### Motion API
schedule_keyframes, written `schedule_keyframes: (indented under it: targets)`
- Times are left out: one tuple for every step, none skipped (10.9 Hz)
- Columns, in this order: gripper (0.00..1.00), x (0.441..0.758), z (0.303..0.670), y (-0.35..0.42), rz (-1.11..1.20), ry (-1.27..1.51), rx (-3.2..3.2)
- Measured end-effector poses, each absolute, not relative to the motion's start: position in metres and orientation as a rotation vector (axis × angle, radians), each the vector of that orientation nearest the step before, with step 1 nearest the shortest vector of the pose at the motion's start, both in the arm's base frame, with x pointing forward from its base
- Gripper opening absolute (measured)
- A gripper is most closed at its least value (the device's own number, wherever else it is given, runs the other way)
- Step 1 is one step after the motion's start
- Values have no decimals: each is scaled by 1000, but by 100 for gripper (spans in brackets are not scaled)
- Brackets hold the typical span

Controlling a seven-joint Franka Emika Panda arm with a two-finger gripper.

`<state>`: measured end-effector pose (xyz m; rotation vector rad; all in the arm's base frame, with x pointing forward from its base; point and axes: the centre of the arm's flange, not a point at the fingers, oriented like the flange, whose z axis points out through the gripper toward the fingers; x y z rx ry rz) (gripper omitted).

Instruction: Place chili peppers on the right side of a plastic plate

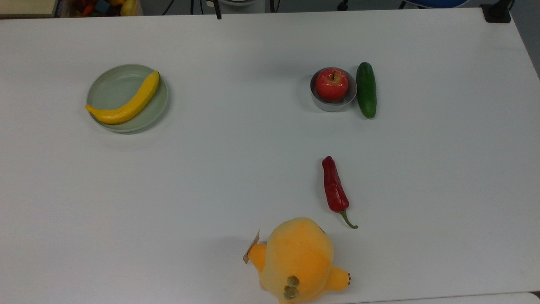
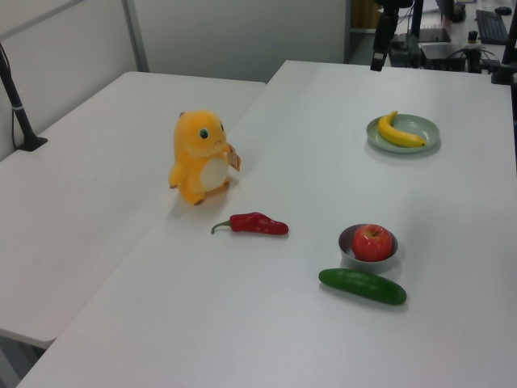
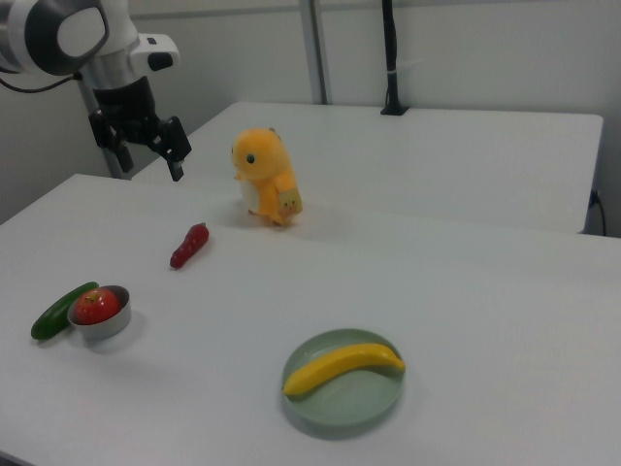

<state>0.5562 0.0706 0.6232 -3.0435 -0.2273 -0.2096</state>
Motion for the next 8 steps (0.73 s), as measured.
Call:
schedule_keyframes:
  targets:
    - [100, 556, 623, 70, -210, -226, -3044]
    - [100, 556, 623, 70, -210, -226, -3044]
    - [100, 556, 623, 70, -209, -225, -3044]
    - [100, 557, 622, 70, -205, -225, -3044]
    - [100, 559, 618, 70, -197, -225, -3045]
    - [100, 565, 614, 71, -214, -223, -3044]
    - [100, 574, 607, 72, -251, -220, -3041]
    - [100, 584, 600, 75, -281, -220, -3038]
